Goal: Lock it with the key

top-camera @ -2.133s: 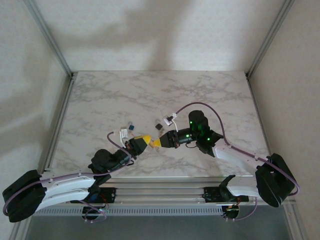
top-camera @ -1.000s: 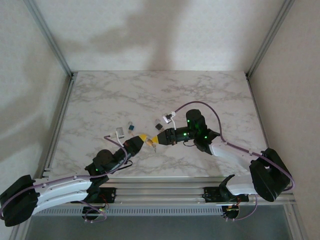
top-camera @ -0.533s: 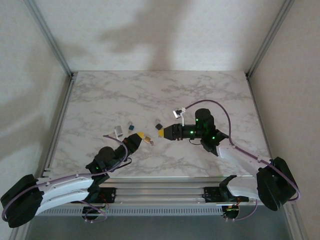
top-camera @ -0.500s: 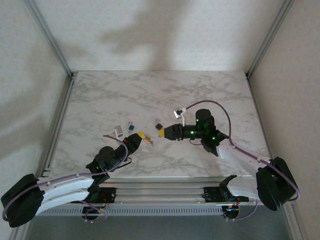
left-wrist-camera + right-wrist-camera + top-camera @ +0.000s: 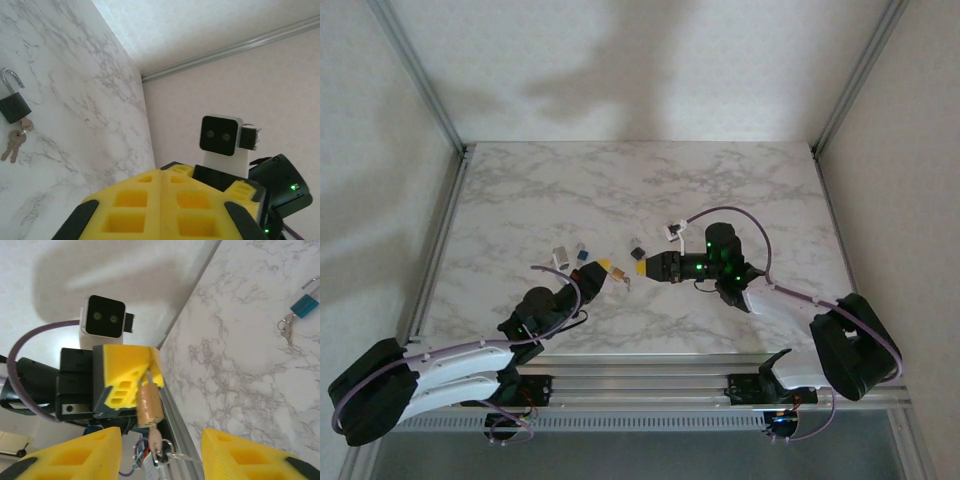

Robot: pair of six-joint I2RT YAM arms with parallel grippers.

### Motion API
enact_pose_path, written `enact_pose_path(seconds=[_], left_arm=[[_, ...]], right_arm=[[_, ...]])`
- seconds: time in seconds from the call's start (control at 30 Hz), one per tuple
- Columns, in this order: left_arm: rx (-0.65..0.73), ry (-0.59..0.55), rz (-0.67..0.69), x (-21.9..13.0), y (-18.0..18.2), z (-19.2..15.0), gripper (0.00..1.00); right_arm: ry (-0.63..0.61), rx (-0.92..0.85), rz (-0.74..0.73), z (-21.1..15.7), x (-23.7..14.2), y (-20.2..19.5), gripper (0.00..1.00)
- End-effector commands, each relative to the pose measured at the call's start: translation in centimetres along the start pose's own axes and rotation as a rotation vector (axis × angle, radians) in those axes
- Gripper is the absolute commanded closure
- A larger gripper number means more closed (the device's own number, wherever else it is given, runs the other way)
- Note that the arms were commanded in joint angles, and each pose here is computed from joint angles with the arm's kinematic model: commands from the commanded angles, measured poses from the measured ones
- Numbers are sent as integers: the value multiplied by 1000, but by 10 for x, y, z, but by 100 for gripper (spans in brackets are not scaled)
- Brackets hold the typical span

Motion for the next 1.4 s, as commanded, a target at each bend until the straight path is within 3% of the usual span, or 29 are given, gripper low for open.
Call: enact_pose_path(seconds=[0.0, 1.37], left_arm=[[-38, -25, -79, 3, -21, 6, 100], [-82, -50, -69, 0, -8, 11, 100]], right_arm=[[-14, -20, 45, 3, 1, 5, 56], [32, -26, 107, -8, 29, 14, 67]])
Point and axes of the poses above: each hand's point on the last joint's axis, 136 mm out from that joint toward the fingers, its own x axis out along the fingers, its own y axis along the line the jaws close on, z = x × y, the point moved 4 cm from there along -x, back along the fingers, and after that the axes turned 9 degrees about -x, right-handed, at the moved point
